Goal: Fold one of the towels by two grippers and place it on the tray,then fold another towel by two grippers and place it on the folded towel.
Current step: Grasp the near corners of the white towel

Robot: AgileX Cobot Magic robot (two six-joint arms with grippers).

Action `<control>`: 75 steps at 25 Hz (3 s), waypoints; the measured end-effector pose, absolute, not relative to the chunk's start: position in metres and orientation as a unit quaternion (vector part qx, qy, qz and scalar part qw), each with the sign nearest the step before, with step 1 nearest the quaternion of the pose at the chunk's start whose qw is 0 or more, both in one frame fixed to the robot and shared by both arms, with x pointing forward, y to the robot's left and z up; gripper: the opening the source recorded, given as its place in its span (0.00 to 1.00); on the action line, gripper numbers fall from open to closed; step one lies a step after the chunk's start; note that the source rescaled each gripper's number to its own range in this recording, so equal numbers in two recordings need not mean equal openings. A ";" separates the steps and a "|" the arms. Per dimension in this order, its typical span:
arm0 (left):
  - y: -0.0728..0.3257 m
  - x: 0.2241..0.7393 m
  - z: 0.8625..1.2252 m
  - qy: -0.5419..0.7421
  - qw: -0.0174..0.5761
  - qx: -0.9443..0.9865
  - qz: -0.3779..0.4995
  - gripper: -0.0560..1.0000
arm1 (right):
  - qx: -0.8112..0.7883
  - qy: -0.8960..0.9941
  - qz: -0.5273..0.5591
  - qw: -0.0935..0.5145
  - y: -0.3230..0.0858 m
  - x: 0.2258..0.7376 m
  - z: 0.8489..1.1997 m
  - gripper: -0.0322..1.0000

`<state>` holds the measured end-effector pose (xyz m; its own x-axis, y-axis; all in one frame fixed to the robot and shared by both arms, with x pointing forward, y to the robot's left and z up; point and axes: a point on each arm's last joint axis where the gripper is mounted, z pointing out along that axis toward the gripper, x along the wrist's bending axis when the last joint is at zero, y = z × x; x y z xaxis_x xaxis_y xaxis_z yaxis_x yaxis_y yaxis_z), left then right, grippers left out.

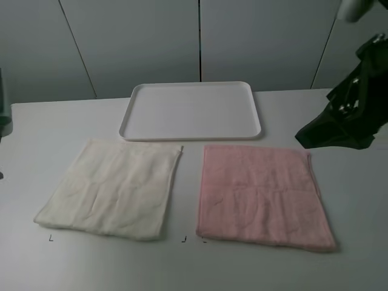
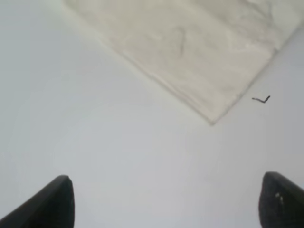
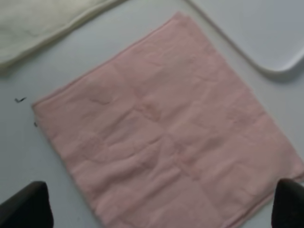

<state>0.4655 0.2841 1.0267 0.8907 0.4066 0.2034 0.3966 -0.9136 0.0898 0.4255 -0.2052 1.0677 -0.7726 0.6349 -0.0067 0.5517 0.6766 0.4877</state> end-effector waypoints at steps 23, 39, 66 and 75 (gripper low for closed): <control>0.266 0.503 0.898 0.017 -0.045 0.997 -0.054 1.00 | 0.071 0.989 0.127 0.019 -0.058 0.420 0.966 1.00; 0.274 0.477 0.871 -0.071 -0.058 0.996 -0.020 1.00 | 0.016 0.995 0.101 0.000 -0.011 0.421 0.924 1.00; 0.275 0.479 0.864 -0.088 -0.066 0.994 -0.014 0.99 | -0.019 0.997 0.073 -0.036 0.057 0.403 0.872 1.00; 0.275 0.480 0.864 -0.088 -0.067 0.994 -0.010 0.99 | 0.001 0.998 0.050 -0.024 0.056 0.407 0.859 1.00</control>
<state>0.4800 0.2748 0.8638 0.9843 -0.1738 -0.0321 -0.1765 -0.9754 -0.1321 0.4066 0.0556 0.8586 -0.9988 -0.0006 0.0485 0.0043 0.9951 0.0992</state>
